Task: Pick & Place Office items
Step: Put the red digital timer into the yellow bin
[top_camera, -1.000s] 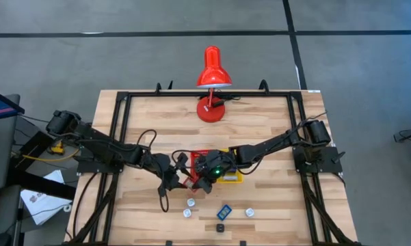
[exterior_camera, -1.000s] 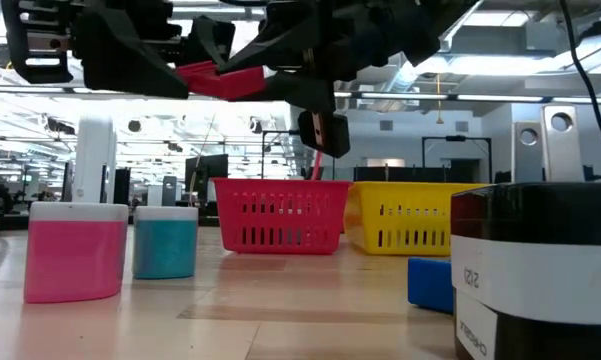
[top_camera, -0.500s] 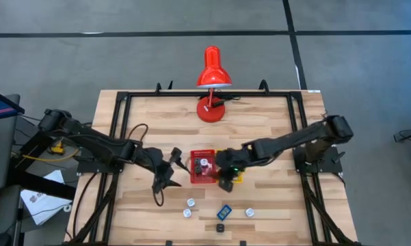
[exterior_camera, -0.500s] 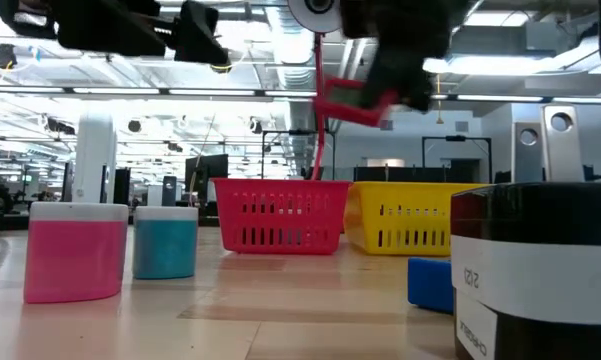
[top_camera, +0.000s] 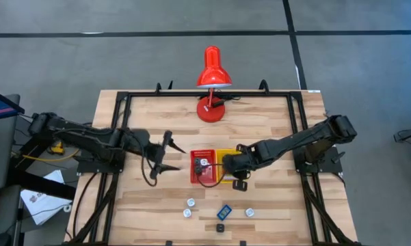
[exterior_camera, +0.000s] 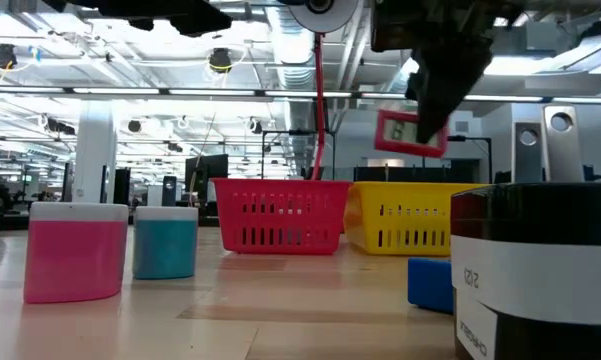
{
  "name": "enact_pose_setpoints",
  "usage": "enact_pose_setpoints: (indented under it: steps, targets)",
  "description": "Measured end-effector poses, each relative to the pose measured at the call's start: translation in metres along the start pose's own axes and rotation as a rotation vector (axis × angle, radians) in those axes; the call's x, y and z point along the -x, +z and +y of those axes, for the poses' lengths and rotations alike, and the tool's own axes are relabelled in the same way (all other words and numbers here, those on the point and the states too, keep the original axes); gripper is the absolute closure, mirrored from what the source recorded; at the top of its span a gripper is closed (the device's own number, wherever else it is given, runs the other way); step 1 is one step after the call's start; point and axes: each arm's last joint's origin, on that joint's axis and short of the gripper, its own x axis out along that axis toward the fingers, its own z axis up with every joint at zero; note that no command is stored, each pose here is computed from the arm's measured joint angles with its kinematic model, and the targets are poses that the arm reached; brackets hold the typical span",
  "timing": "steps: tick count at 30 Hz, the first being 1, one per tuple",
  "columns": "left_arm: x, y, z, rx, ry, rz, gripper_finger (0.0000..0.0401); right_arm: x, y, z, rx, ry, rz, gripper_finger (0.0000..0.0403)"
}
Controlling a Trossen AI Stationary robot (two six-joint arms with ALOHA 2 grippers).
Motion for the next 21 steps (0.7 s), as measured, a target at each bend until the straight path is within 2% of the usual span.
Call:
enact_pose_setpoints:
  steps: [4,12,21]
  targets:
    - [0.012,-0.008,0.009,0.023,-0.042,-0.061,0.0097,0.0,0.003,-0.011,0.023,-0.017,0.008,0.0352]
    - [0.031,-0.03,0.02,0.1,0.064,-0.08,0.0097,-0.005,0.011,-0.025,0.093,0.03,-0.003,0.0352]
    - [0.033,-0.049,0.016,0.109,0.091,-0.075,0.0097,-0.014,0.009,-0.015,0.123,0.052,0.022,0.0352]
